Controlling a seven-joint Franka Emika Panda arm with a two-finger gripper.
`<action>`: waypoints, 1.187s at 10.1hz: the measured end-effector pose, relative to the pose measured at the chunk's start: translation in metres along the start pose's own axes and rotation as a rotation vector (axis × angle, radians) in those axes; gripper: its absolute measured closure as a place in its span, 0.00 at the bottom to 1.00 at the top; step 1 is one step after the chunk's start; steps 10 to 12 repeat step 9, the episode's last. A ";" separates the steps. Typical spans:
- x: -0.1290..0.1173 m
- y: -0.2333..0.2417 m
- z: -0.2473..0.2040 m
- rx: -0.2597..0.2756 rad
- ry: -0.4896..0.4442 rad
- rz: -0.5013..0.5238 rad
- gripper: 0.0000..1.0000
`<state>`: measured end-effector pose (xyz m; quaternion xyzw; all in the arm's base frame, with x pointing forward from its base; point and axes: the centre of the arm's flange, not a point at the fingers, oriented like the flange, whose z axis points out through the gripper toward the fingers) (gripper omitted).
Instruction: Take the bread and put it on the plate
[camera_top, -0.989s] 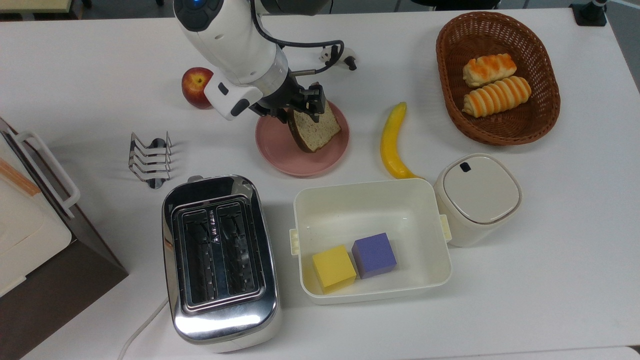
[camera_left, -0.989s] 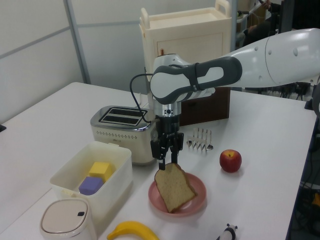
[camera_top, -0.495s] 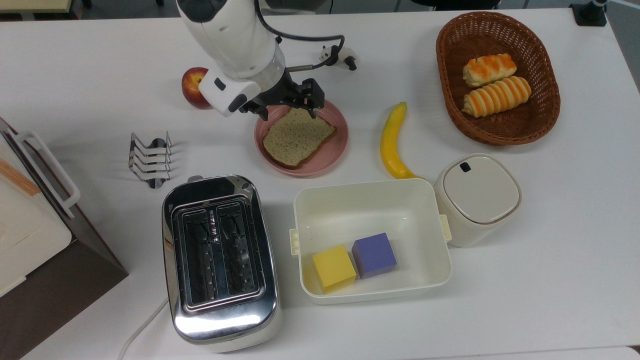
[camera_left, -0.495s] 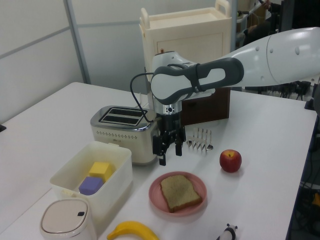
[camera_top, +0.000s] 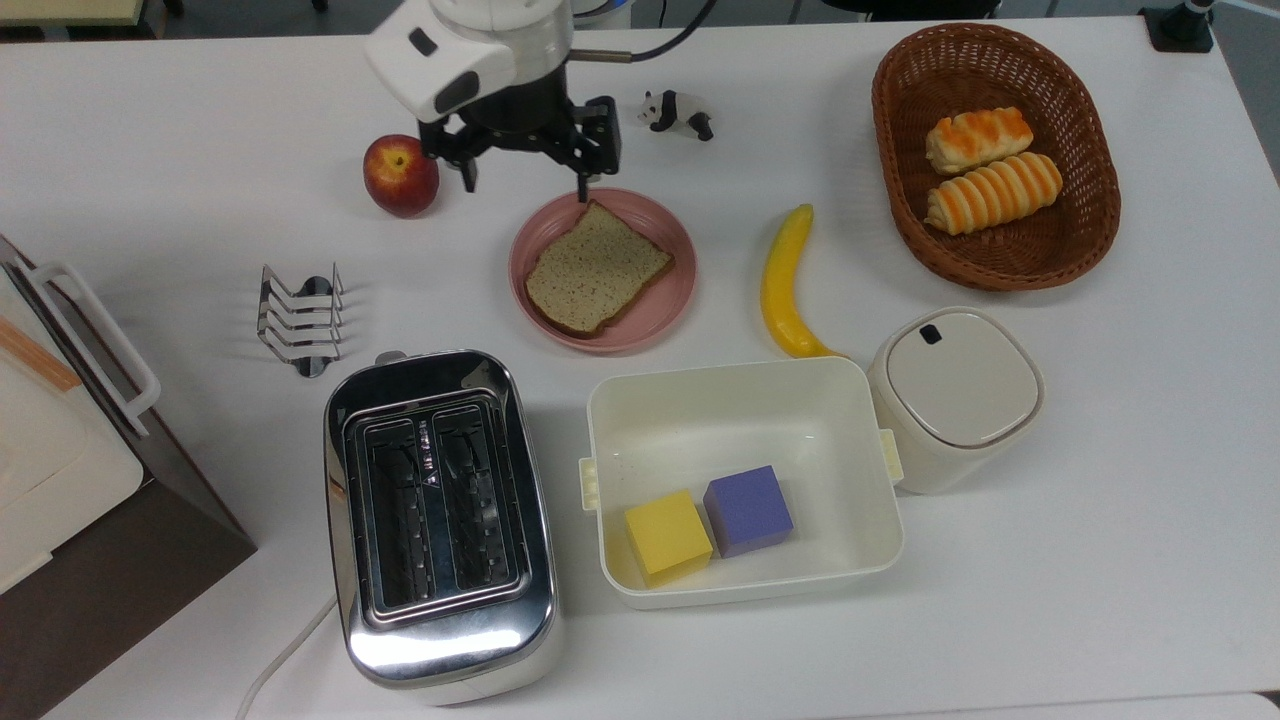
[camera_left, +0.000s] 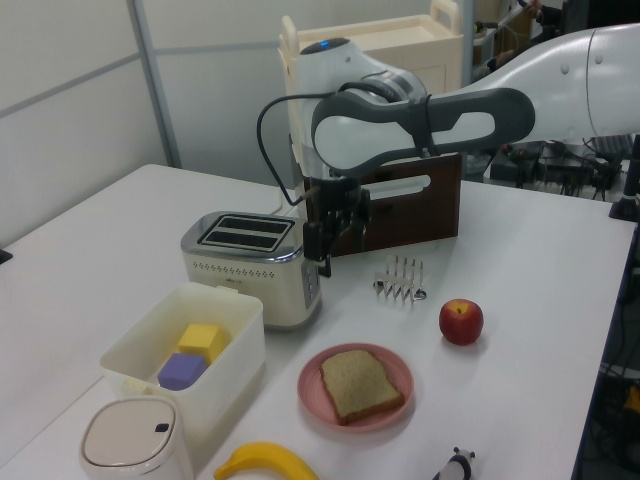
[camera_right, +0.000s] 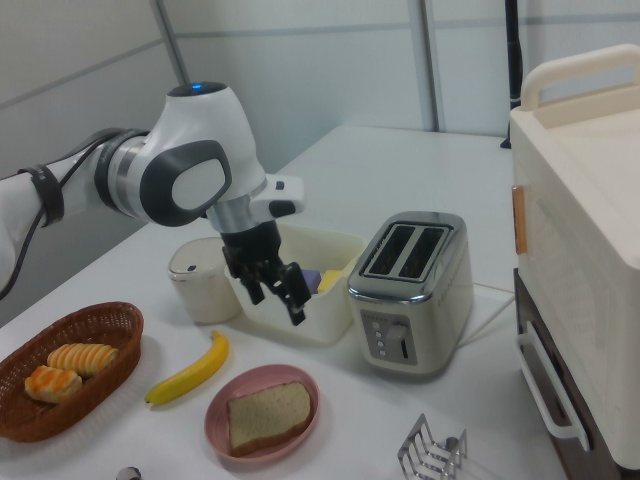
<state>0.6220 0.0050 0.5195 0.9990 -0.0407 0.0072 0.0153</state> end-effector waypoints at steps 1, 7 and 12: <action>0.003 0.012 -0.009 -0.019 0.019 0.013 0.00; -0.007 0.054 -0.058 -0.020 0.042 0.074 0.00; -0.012 0.055 -0.062 -0.020 0.028 0.077 0.00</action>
